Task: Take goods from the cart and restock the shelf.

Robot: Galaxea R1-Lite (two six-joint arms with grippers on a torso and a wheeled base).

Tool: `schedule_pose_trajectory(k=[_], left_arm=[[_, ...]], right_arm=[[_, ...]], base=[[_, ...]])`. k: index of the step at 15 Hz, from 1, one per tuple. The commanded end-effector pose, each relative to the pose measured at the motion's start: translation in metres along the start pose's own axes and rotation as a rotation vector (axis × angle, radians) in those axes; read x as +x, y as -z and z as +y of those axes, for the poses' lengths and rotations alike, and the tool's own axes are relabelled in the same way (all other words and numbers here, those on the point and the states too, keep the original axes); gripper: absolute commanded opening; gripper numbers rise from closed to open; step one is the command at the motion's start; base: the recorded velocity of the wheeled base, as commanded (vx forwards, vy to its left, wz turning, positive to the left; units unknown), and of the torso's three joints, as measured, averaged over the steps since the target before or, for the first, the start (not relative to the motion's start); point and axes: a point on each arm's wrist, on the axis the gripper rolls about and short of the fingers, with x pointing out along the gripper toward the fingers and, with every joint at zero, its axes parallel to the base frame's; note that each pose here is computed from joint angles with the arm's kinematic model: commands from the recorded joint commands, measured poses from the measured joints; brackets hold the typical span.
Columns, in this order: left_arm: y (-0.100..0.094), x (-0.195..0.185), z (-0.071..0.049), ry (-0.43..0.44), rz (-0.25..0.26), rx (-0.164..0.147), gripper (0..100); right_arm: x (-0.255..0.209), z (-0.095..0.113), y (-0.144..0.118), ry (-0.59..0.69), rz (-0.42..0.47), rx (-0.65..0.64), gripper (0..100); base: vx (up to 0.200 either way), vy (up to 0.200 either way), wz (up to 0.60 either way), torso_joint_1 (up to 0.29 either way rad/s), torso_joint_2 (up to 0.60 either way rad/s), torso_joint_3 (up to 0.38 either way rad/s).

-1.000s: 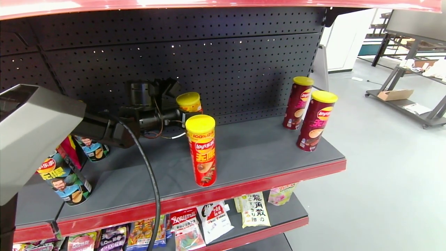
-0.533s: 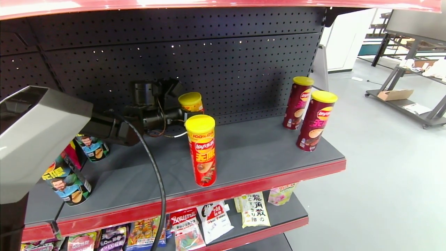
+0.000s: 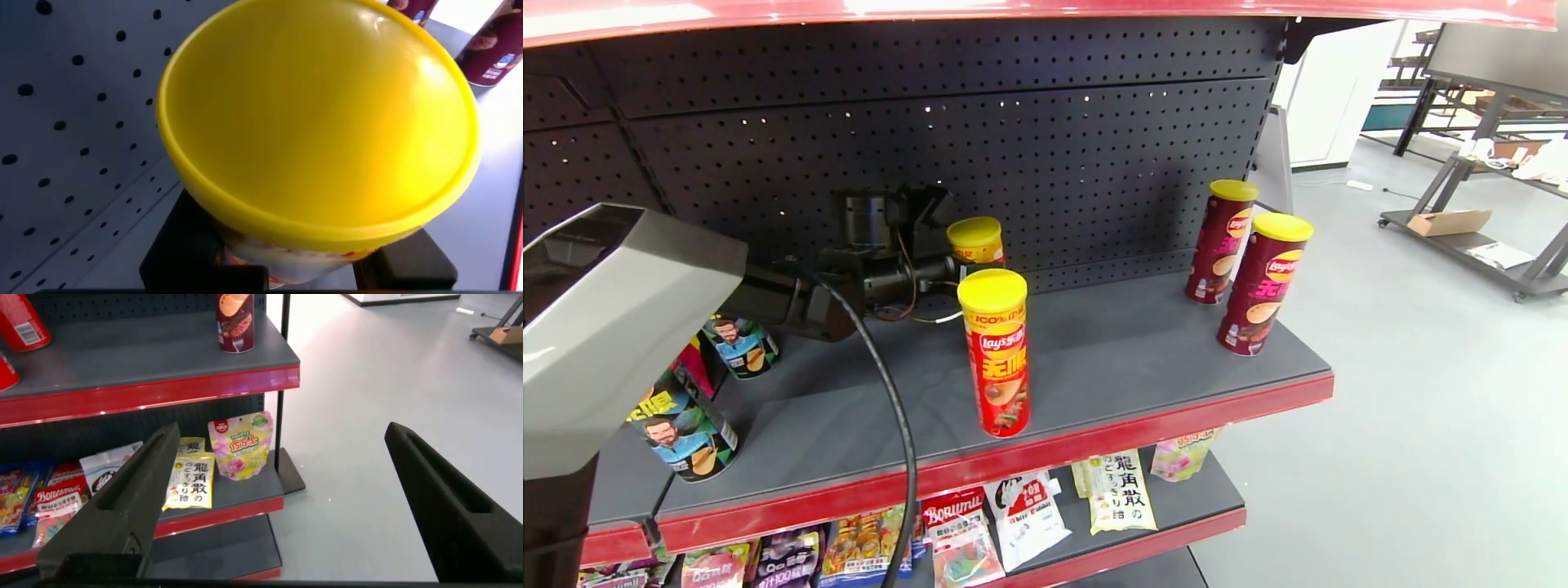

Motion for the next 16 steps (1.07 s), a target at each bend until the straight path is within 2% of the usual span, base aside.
schedule_pose_trajectory(k=[1, 4, 12, 16], left_arm=[[0.0003, 0.0006, 0.0004, 0.004, 0.016, -0.007, 0], [-0.006, 0.0006, 0.001, 0.003, 0.007, -0.007, 0], [-0.0091, -0.0067, -0.0019, 0.007, 0.06, -0.029, 0], [-0.009, -0.0082, 0.0005, 0.001, 0.066, -0.032, 0]], right_arm=[[0.0001, 0.0, -0.0002, 0.0, 0.0, 0.0, 100], [0.0001, 0.0, -0.0002, 0.0, 0.0, 0.0, 100], [0.0001, 0.0, -0.0002, 0.0, 0.0, 0.0, 100], [0.0001, 0.0, -0.0002, 0.0, 0.0, 0.0, 100]], base=[[0.0, 0.0, 0.0, 0.0, 0.0, 0.0], [0.0, 0.0, 0.0, 0.0, 0.0, 0.0], [0.0, 0.0, 0.0, 0.0, 0.0, 0.0], [0.0, 0.0, 0.0, 0.0, 0.0, 0.0]])
